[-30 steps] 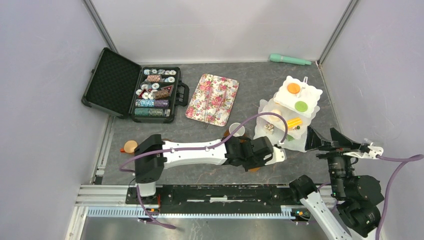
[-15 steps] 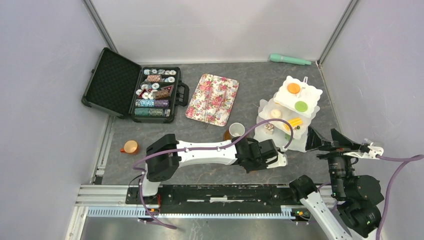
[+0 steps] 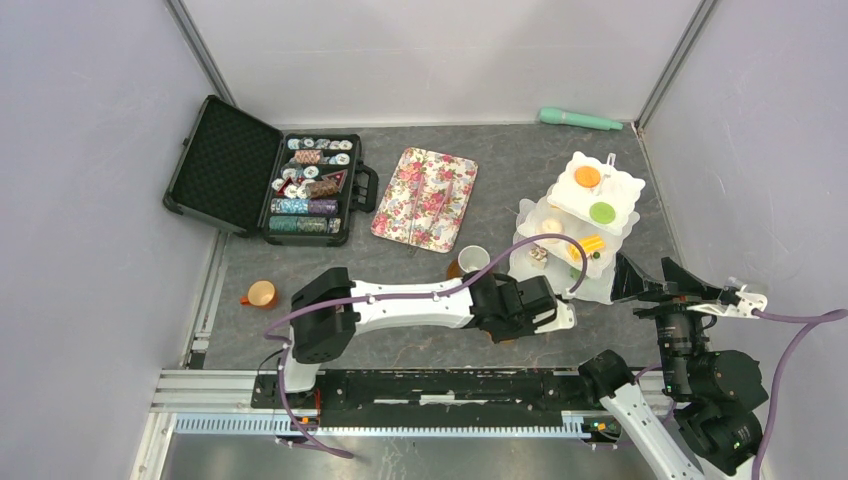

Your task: Serve the afternoon tea

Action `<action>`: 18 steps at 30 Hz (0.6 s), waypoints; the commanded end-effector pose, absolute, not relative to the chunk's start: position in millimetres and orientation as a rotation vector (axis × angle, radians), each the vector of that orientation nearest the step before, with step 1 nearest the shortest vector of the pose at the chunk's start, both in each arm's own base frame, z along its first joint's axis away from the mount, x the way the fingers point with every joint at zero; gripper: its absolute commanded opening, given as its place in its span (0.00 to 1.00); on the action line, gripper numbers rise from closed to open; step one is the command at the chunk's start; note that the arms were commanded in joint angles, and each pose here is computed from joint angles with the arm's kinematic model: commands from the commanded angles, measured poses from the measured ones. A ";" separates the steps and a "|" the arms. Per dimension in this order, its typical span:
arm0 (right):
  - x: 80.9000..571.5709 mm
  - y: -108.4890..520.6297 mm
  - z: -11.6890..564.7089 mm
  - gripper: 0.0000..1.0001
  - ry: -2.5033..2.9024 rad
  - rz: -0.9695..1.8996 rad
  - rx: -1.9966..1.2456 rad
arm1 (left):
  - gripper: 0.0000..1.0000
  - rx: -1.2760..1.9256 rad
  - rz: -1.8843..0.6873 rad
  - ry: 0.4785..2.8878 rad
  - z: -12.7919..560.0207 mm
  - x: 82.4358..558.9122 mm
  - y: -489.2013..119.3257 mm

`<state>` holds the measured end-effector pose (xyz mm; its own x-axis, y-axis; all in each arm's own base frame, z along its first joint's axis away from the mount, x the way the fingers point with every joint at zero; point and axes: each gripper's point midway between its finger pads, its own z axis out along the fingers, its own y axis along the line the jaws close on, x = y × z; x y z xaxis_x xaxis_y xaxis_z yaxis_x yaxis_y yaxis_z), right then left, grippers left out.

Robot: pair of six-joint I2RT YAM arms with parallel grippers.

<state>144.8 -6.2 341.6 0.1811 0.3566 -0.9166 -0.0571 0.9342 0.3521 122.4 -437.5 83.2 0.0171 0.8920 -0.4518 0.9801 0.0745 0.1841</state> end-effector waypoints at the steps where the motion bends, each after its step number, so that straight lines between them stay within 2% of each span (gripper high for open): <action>1: 113.9 -24.0 355.5 0.98 1.224 0.364 0.309 | 0.42 1.696 -0.349 1.826 148.4 131.9 -450.4; 6: 114.5 -24.2 354.4 0.98 1.224 0.361 0.309 | 0.45 1.585 -0.503 1.746 206.9 123.2 -443.6; 10: 116.1 -23.9 351.6 0.98 1.224 0.358 0.311 | 0.48 1.388 -0.609 1.697 250.1 131.7 -415.1; 15: 119.6 -20.5 348.4 0.98 1.228 0.364 0.306 | 0.55 0.904 -0.534 1.793 272.8 191.9 -337.0; 18: 121.9 -17.8 346.4 0.98 1.233 0.367 0.299 | 0.54 0.470 -0.283 1.921 261.2 242.4 -253.6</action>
<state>150.4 -3.1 331.0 0.1581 0.3449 -0.9252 -0.0490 0.9386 0.3415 183.5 -330.7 270.7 -0.1447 0.4180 -0.8969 0.8281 0.5473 0.1215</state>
